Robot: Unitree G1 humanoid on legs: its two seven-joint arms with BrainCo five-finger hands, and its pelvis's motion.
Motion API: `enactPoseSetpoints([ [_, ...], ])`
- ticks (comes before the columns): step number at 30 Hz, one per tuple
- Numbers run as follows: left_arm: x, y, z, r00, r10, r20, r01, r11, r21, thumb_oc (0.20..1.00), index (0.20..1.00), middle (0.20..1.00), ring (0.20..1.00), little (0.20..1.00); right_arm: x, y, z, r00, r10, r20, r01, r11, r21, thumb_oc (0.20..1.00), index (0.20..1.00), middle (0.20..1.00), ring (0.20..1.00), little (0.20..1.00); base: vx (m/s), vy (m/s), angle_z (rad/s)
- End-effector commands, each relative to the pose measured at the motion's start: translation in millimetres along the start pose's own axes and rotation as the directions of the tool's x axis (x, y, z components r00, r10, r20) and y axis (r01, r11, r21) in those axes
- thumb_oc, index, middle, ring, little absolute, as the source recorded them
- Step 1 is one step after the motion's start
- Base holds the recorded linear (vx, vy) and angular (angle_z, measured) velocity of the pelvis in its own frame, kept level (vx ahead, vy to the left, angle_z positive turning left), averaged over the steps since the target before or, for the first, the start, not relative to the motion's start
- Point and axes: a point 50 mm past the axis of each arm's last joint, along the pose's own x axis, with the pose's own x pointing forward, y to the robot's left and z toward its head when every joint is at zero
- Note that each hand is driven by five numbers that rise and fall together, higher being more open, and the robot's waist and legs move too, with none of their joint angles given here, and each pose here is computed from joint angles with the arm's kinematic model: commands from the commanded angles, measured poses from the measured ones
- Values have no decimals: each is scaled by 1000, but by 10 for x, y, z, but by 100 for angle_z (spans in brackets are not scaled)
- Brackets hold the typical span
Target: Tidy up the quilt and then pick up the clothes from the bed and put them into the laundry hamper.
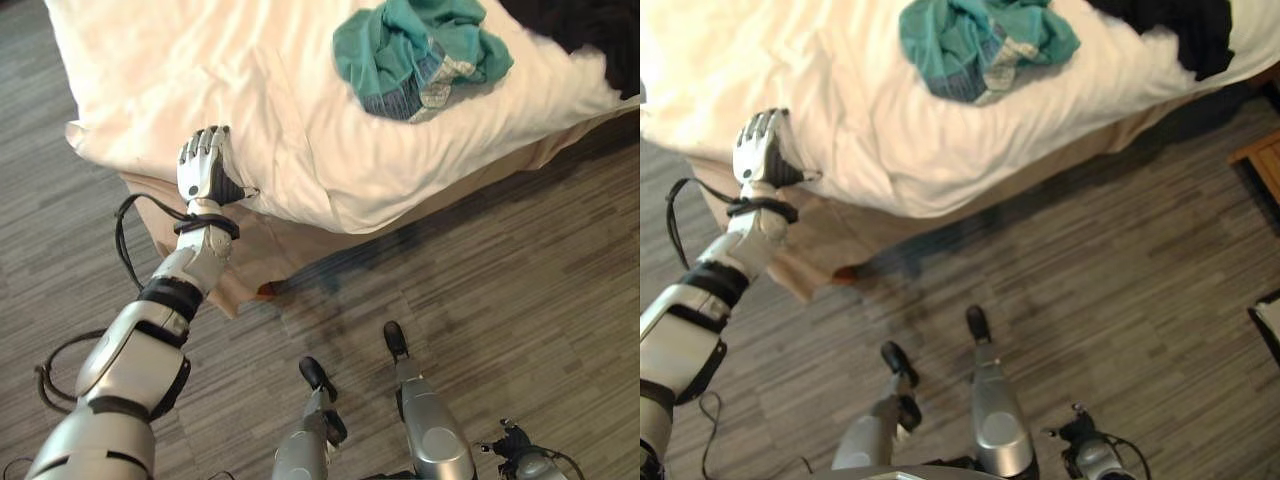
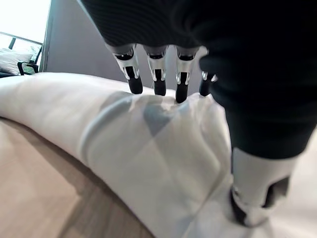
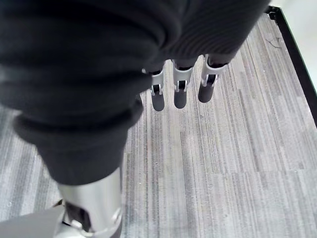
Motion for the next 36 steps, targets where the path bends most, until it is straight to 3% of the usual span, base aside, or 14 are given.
enactPoseSetpoints([
  [1,245,572,-197,982,184,-49,-175,972,160,1000,1000,1000,1000,1000,2,-20,-48,1000,-18,-15,17,999,-35,1000,1000,1000,1000,1000,-27,-43,1],
  [3,268,614,-257,987,158,-42,-141,953,268,1000,1000,1000,1000,1000,13,-50,-28,1000,-24,-10,23,999,-44,1000,1000,1000,1000,1000,-18,-18,10],
  [4,269,615,-256,987,158,-41,-141,953,268,787,787,787,787,787,13,-49,-27,1000,-23,-10,23,999,-44,1000,1000,1000,1000,1000,-3,-5,14],
  [5,270,617,-284,991,127,-33,-109,942,318,200,200,200,200,200,15,-57,-24,1000,-22,-9,22,999,-49,1000,1000,1000,1000,1000,11,0,11],
  [10,65,162,-454,980,-182,-77,196,854,482,200,200,200,200,200,14,-123,-157,997,-14,-73,8,997,-80,1000,1000,1000,1000,1000,50,27,12],
  [17,-1375,-1019,-1120,759,-553,-344,619,776,119,200,200,200,200,200,6,-220,-234,993,-47,-108,49,999,11,1000,1000,1000,1000,1000,90,46,1],
  [18,-1899,-1157,-1352,665,-602,-443,668,744,-9,865,865,865,865,865,23,-305,-135,995,-77,-60,79,996,27,1000,1000,1000,1000,1000,53,36,7],
  [19,-2102,-1173,-1452,624,-613,-485,680,732,-49,1000,1000,1000,1000,1000,29,-357,-57,996,-91,-20,92,995,34,1000,1000,1000,1000,1000,78,50,2],
  [23,-2887,-1184,-1727,467,-617,-633,675,712,-195,1000,1000,1000,1000,1000,-92,-776,506,931,-209,299,197,978,71,1000,1000,1000,1000,1000,24,26,0],
  [25,-3327,-1206,-1787,344,-627,-699,671,684,-284,1000,1000,1000,1000,1000,-224,-991,749,864,-264,429,245,964,100,473,473,473,473,473,8,18,9],
  [27,-3532,-1212,-1799,277,-633,-723,672,665,-325,1000,1000,1000,1000,1000,-313,-1097,944,813,-285,508,266,957,111,200,200,200,200,200,0,26,26],
  [31,-4028,-1222,-1751,121,-655,-746,659,615,-433,1000,1000,1000,1000,1000,-868,-1438,1710,522,-316,792,313,935,167,200,200,200,200,200,-28,20,31],
  [34,-3955,-1260,-1713,153,-673,-724,681,603,-416,1000,1000,1000,1000,1000,-1115,-1515,2073,383,-302,873,302,934,190,200,200,200,200,200,-147,-9,29],
  [36,-3555,-1327,-1633,291,-691,-662,681,636,-364,1000,1000,1000,1000,1000,-1601,-1572,2820,138,-254,957,248,945,215,200,200,200,200,200,-372,-37,19],
])
